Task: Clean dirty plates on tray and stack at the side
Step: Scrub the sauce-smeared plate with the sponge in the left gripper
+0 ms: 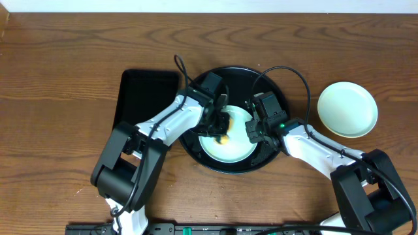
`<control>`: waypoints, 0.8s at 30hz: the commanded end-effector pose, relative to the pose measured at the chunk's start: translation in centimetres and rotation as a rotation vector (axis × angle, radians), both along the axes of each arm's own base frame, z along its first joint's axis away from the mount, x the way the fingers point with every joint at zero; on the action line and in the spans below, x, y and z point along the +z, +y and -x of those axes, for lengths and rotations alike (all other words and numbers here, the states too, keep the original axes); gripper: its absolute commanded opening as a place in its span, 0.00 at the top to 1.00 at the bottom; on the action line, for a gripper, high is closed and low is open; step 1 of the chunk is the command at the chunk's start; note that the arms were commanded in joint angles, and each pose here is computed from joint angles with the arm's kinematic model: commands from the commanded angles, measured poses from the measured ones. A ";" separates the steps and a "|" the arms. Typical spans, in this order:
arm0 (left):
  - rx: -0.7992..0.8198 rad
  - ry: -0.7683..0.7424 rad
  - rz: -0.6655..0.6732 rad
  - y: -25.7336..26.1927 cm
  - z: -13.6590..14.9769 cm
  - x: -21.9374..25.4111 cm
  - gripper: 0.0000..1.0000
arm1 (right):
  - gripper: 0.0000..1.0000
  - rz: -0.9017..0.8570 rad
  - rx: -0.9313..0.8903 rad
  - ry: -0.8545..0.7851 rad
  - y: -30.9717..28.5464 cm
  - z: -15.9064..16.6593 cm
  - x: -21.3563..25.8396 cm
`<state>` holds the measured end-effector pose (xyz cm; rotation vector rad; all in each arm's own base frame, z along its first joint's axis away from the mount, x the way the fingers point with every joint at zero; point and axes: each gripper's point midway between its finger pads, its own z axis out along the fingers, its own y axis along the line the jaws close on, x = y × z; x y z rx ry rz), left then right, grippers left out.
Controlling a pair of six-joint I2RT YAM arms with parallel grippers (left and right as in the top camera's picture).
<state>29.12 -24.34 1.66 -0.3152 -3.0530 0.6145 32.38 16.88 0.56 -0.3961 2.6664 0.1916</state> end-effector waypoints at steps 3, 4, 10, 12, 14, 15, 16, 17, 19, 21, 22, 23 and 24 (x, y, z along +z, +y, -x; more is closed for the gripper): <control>-0.120 0.090 0.113 -3.0 3.5 -0.1 0.93 | 0.99 0.050 0.048 0.083 -0.3 2.2 -2.4; -0.130 0.087 0.113 -3.3 3.6 -0.1 0.93 | 0.99 0.050 0.048 0.083 -0.3 2.2 -2.4; -0.138 -0.015 -0.011 -2.6 2.6 -1.2 0.92 | 0.99 0.051 0.048 0.084 -0.3 2.2 -2.4; -0.118 -0.054 -0.054 -1.8 1.6 -1.5 0.93 | 0.99 0.051 0.048 0.084 -0.3 2.2 -2.4; -0.090 -0.105 -0.107 -0.6 0.1 -1.7 0.92 | 0.99 0.051 0.048 0.083 -0.3 2.2 -2.4; -0.074 -0.131 -0.141 0.1 -0.7 -1.8 0.93 | 0.99 0.051 0.048 0.084 -0.3 2.2 -2.4; -0.046 -0.158 -0.182 1.1 -1.5 -1.9 0.93 | 0.99 0.051 0.048 0.083 -0.3 2.2 -2.4; -0.009 -0.192 -0.241 2.5 -2.6 -2.0 0.93 | 0.99 0.051 0.048 0.084 -0.3 2.2 -2.4; 0.033 -0.223 -0.309 4.5 -3.7 -2.1 0.93 | 0.99 0.051 0.048 0.084 -0.3 2.2 -2.4; 0.077 -0.226 -0.376 6.9 -4.5 -2.1 0.93 | 0.99 0.051 0.048 0.084 -0.3 2.2 -2.4; 0.089 -0.218 -0.399 7.8 -4.5 -2.1 0.93 | 0.99 0.051 0.048 0.083 -0.3 2.2 -2.4; 0.096 -0.209 -0.415 8.4 -4.5 -2.2 0.93 | 0.99 0.051 0.048 0.084 -0.3 2.2 -2.4; 0.105 -0.200 -0.440 9.3 -4.4 -2.2 0.93 | 0.99 0.051 0.048 0.083 -0.3 2.2 -2.4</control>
